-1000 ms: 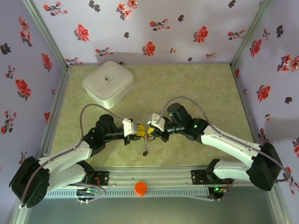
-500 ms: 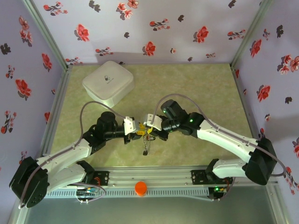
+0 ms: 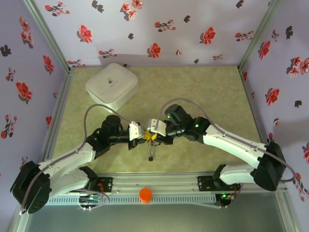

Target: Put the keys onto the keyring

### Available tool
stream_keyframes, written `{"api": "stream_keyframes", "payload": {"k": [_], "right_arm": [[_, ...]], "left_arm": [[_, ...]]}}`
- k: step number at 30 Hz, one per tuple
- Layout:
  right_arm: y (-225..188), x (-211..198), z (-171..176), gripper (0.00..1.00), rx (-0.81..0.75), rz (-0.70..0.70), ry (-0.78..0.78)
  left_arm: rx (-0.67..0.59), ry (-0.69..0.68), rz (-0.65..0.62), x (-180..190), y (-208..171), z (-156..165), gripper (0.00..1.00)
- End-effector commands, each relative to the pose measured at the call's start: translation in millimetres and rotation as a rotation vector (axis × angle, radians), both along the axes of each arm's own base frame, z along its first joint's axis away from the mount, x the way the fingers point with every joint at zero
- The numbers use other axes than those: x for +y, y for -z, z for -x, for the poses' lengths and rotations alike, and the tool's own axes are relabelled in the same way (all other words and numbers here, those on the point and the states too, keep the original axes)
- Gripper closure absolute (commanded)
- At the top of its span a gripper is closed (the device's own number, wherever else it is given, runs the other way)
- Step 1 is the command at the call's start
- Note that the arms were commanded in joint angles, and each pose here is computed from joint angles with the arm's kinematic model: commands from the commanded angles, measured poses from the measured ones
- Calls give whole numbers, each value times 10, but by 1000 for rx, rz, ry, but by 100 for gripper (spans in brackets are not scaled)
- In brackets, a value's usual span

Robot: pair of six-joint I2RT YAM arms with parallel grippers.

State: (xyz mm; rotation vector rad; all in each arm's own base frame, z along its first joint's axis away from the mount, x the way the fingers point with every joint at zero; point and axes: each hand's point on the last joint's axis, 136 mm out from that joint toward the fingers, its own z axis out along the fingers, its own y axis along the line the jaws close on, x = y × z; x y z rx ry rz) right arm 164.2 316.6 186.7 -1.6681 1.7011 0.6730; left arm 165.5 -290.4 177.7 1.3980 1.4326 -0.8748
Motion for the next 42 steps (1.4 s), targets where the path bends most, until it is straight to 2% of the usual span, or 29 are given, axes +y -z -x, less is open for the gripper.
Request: {"api": "stream_keyframes", "payload": {"k": [1,4,7,12,21,27,28,29,30,37,42], "right_arm": [[-256,-7,-23,75,22,-168,29],[-283,-38,-15,73,57,-241,43],[-212,-42,-18,73,83,-257,57],[-103,-28,-46,73,103,-275,75],[-57,18,-71,83,123,-312,89],[-73,20,-64,98,123,-308,80],[-84,20,-59,100,122,-301,76],[-101,17,-69,100,115,-295,76],[-100,8,-68,100,111,-276,73],[-46,-52,-45,100,43,-79,19],[23,-33,-24,100,-5,41,-32]], "left_arm": [[-53,10,57,-26,-169,9,100],[-59,-1,133,-40,-252,6,100],[-58,-7,194,-45,-300,10,100],[-44,-10,227,-52,-276,14,100],[-41,-8,248,-57,-267,11,100],[-42,-17,247,-54,-268,-3,98],[-40,-31,239,-49,-251,-26,84],[-39,-42,227,-44,-235,-41,75],[-40,-50,204,-35,-206,-56,72],[-36,-19,21,-13,-22,-43,71],[-49,-2,14,-31,-74,-43,74]]}}
